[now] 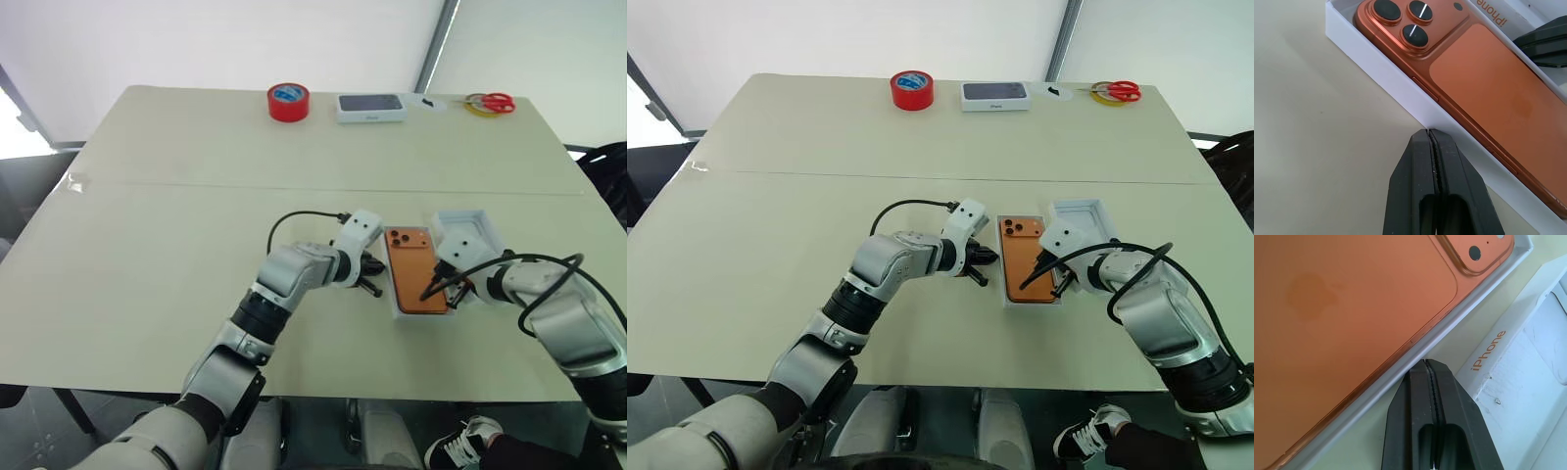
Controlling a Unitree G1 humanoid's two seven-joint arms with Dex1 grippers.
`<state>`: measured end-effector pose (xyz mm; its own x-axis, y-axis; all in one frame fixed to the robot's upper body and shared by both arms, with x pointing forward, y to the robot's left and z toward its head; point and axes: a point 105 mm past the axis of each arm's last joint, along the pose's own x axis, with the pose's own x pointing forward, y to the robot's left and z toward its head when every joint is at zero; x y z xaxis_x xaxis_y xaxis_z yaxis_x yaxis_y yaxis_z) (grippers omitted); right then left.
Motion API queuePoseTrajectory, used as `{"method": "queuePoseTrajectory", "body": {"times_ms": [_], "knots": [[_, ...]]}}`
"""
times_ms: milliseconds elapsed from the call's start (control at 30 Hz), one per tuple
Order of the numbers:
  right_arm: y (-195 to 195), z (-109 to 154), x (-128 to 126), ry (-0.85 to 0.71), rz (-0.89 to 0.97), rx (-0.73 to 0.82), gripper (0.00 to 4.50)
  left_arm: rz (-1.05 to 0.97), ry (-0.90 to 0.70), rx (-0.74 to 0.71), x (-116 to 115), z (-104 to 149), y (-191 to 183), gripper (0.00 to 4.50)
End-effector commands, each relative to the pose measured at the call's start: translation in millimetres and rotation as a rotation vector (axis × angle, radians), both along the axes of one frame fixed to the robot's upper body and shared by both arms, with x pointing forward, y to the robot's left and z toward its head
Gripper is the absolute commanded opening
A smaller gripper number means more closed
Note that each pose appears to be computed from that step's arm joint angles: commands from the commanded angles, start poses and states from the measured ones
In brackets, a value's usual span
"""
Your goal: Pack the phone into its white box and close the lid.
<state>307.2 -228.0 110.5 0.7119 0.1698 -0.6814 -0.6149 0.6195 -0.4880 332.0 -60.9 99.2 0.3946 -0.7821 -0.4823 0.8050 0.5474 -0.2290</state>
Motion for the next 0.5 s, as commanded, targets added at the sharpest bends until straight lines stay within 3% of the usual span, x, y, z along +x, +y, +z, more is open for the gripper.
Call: {"method": "queuePoseTrajectory", "body": {"times_ms": [33, 133, 200, 267, 300, 500], "knots": [[4, 20, -1, -0.047, 0.073, 0.029, 0.00, -0.055, -0.042, -0.077, -6, 24, -7, 0.05], [-3, 37, -11, -0.021, 0.084, 0.084, 0.88, 0.001, -0.062, -0.092, 2, 31, 21, 0.00], [-10, 51, -13, -0.038, 0.067, 0.100, 1.78, 0.034, -0.081, -0.099, 5, 34, 41, 0.00], [-13, 61, -10, -0.051, 0.033, 0.143, 3.02, 0.058, -0.119, -0.100, 6, 37, 58, 0.00], [-14, 64, -7, -0.050, 0.003, 0.187, 3.32, 0.062, -0.154, -0.100, 6, 39, 66, 0.00], [-21, 50, 13, 0.037, -0.178, 0.303, 3.32, -0.111, -0.411, -0.077, -17, 50, 86, 0.00]]}}
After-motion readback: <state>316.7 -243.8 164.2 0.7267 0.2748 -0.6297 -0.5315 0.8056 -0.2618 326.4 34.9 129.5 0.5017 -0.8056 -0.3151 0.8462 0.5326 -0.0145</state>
